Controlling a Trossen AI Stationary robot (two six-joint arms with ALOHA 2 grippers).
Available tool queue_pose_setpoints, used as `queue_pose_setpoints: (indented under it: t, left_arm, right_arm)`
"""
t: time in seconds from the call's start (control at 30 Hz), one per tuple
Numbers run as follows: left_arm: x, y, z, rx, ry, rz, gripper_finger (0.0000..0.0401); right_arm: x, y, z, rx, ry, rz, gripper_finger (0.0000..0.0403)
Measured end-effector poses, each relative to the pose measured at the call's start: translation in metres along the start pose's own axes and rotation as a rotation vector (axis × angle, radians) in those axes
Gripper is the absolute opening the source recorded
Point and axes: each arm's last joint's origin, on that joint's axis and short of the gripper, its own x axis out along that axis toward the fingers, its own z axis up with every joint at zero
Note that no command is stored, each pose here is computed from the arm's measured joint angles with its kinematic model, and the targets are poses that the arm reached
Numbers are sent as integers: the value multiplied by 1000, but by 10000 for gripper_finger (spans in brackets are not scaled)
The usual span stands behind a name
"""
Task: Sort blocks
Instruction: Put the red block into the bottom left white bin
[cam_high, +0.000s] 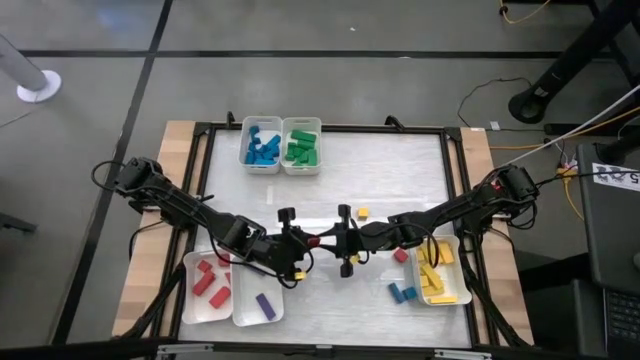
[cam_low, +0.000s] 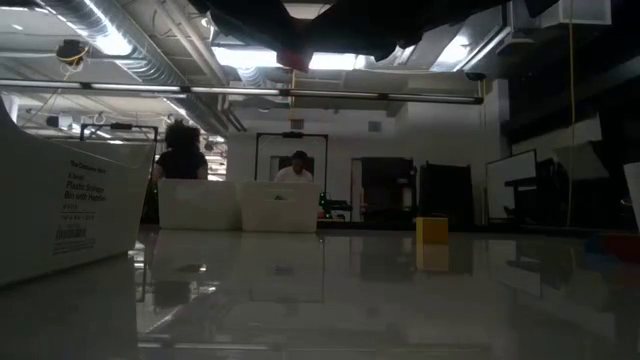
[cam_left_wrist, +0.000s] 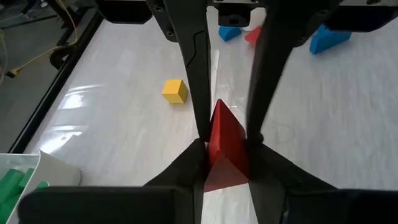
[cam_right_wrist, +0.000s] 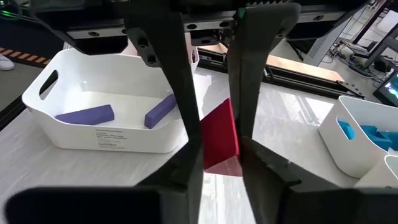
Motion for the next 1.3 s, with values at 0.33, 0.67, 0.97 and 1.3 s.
queue_pose_setpoints:
  t: [0.33,0.67,0.97,1.3]
  left_arm:
    - [0,1,0,-106,-2,8,79]
    - [-1,1,-5,-142,51,11,80]
    - [-9,6,-2,-140,44,-9,81]
    - [-83,25,-10,-282,277,-433,86]
  right_arm:
    - [0,-1,0,0,2,-32,186]
    - [0,-1,-4,-21,37,-39,188]
    - [0,0,-9,-54,88,-35,182]
    - [-1,-4,-15,-86,162,-165,182]
